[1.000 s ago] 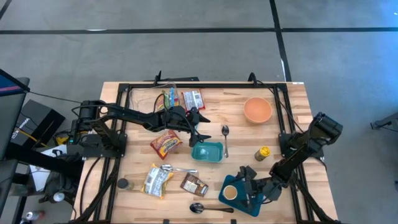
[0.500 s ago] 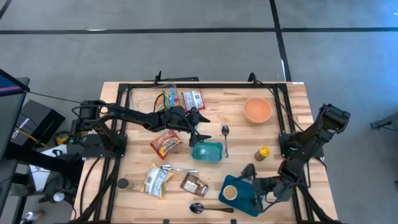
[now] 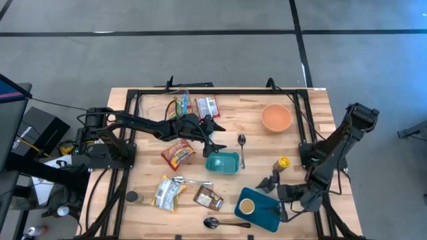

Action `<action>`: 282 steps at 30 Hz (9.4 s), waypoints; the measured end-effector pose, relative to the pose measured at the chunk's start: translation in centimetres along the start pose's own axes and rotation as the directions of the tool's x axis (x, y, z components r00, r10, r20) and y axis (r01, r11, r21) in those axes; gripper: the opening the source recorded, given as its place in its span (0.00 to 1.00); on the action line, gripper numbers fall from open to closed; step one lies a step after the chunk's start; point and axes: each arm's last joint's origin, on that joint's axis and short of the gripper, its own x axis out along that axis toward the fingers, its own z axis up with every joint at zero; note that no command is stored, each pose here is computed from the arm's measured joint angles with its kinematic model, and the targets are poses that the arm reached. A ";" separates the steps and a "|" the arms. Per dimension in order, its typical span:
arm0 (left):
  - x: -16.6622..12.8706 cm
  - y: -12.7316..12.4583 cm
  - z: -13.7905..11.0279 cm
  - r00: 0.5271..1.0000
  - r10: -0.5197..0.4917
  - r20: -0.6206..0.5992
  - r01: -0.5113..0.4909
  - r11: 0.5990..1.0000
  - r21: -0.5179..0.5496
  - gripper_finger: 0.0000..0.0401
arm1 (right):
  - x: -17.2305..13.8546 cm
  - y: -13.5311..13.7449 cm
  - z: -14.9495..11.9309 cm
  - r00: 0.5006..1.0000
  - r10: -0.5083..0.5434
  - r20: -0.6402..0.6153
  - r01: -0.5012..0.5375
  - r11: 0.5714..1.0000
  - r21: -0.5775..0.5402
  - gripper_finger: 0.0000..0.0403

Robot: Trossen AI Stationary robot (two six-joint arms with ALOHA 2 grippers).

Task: Pick & Place Food Item
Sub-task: Put the black seasoning can into the blue bin

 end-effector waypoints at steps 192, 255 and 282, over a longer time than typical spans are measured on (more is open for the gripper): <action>0.0 0.0 0.0 1.000 0.000 0.000 0.000 1.000 0.000 0.93 | 3.4 -3.5 -0.7 0.570 -0.291 -0.769 0.585 0.801 0.130 0.29; 0.0 0.0 0.0 1.000 0.000 0.000 0.000 1.000 0.000 0.93 | 1.2 0.7 5.4 0.809 -0.182 -0.558 0.326 0.930 0.169 0.30; 0.0 0.0 0.0 1.000 0.000 0.000 0.000 1.000 0.000 0.93 | 2.8 0.4 4.8 0.819 -0.174 -0.547 0.333 0.920 0.205 0.31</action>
